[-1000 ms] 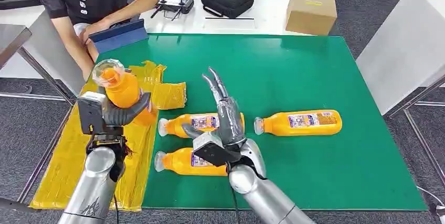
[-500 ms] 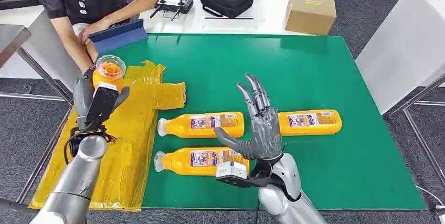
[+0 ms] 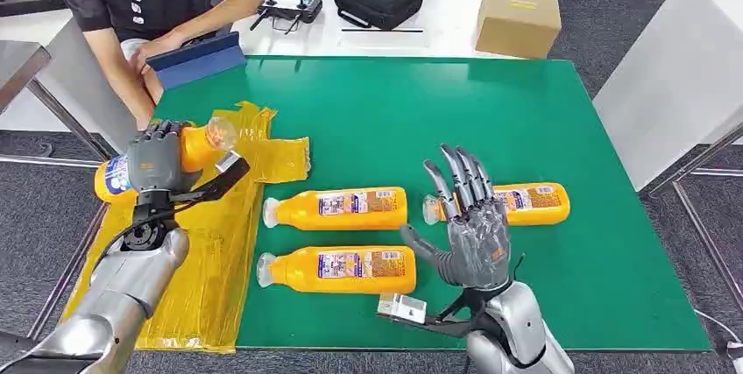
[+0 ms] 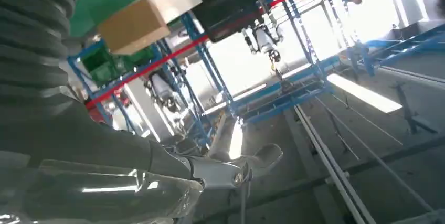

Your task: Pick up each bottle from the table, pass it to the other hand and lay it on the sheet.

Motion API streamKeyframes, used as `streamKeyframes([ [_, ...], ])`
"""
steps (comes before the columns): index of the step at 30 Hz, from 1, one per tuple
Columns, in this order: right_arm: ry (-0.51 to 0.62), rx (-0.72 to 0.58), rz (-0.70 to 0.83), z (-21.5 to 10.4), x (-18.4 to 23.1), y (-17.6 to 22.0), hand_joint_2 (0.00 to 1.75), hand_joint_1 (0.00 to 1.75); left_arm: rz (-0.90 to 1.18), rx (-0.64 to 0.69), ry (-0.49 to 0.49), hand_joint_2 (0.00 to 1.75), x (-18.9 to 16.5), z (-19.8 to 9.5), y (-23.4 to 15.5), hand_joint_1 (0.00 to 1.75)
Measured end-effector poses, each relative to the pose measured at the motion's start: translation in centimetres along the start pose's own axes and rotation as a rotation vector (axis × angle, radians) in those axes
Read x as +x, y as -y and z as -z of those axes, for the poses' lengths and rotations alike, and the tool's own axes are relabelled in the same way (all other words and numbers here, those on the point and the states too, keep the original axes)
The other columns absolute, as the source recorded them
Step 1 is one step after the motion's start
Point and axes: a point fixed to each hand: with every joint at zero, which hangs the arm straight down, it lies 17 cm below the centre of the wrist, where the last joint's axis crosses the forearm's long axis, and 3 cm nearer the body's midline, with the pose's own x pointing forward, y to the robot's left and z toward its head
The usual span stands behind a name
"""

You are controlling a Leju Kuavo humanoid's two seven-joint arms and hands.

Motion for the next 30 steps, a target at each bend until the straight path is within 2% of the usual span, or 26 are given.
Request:
streamKeyframes([
  [4,-0.005,0.024,-0.047,-0.3,-1.0,0.2,1.75,0.0,0.091,-0.064,-0.014,1.75,-0.8,-0.4,2.1,1.75],
  [5,-0.005,0.027,-0.058,-0.5,-1.3,0.4,1.75,0.0,0.106,-0.086,-0.013,1.75,-1.0,-0.4,2.6,0.51],
  [6,-0.006,0.031,-0.064,-0.6,-1.5,0.5,1.75,0.0,0.112,-0.101,-0.012,1.75,-1.2,-0.4,3.0,0.0],
  [12,-0.027,0.084,-0.1,-1.4,-2.6,-0.2,1.75,0.0,0.016,-0.214,-0.003,1.75,-1.4,-0.5,5.1,0.0],
  [23,-0.098,0.212,-0.16,-2.2,-6.1,-1.5,1.75,0.0,-0.213,-0.3,0.011,1.75,0.3,-1.2,6.6,0.0],
  [27,-0.108,0.273,-0.193,-2.2,-7.7,-2.0,1.75,0.0,-0.342,-0.351,0.02,1.75,1.6,-2.3,7.6,0.0],
  [30,-0.123,0.374,-0.25,-2.8,-9.8,-3.0,1.75,0.0,-0.518,-0.424,0.03,1.75,3.4,-4.2,9.0,0.0],
])
